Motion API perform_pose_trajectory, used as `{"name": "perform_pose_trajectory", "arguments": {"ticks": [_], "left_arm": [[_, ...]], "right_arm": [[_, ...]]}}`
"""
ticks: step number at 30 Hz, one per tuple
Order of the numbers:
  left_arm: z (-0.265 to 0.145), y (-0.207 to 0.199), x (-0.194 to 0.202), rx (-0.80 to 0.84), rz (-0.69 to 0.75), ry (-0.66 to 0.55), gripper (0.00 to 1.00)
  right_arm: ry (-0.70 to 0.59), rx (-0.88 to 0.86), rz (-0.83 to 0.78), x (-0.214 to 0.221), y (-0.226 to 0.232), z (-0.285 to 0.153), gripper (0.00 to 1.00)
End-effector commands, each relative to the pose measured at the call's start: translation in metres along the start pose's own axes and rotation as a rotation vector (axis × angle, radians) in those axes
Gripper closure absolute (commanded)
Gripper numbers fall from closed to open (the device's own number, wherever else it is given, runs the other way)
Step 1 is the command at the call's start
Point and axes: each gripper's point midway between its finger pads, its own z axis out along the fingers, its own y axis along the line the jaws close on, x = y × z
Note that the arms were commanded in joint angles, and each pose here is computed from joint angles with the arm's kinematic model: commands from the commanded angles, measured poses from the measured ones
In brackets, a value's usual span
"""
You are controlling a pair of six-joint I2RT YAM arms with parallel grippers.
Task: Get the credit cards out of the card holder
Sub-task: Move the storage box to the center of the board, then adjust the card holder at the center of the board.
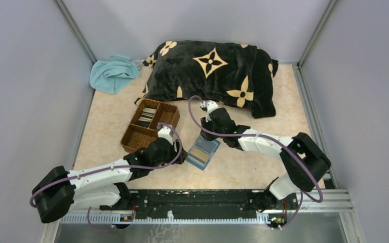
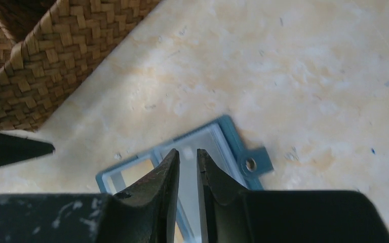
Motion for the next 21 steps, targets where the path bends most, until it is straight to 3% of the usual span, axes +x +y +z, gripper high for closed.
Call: {"name": "perform_pose_trajectory", "arguments": {"ticks": [1, 3, 5, 12, 17, 21], "left_arm": [[-0.008, -0.031, -0.011, 0.144, 0.020, -0.045, 0.29], [-0.008, -0.036, -0.008, 0.169, 0.023, -0.034, 0.29], [-0.007, -0.041, -0.002, 0.180, 0.033, -0.024, 0.29], [-0.002, -0.079, 0.040, 0.251, 0.117, 0.066, 0.32], [0.007, -0.103, 0.080, 0.292, 0.107, 0.166, 0.36], [0.016, -0.099, 0.097, 0.283, 0.082, 0.204, 0.37]], "right_arm": [[-0.056, -0.049, -0.027, -0.029, 0.023, 0.026, 0.76], [-0.043, -0.042, -0.006, -0.024, 0.022, 0.038, 0.68], [-0.011, -0.029, 0.019, -0.012, 0.019, 0.051, 0.66], [0.042, 0.023, 0.063, 0.016, 0.006, 0.066, 0.76], [0.067, 0.079, 0.072, 0.034, -0.013, 0.051, 0.77], [0.053, 0.099, 0.079, 0.037, -0.022, 0.031, 0.78]]}}
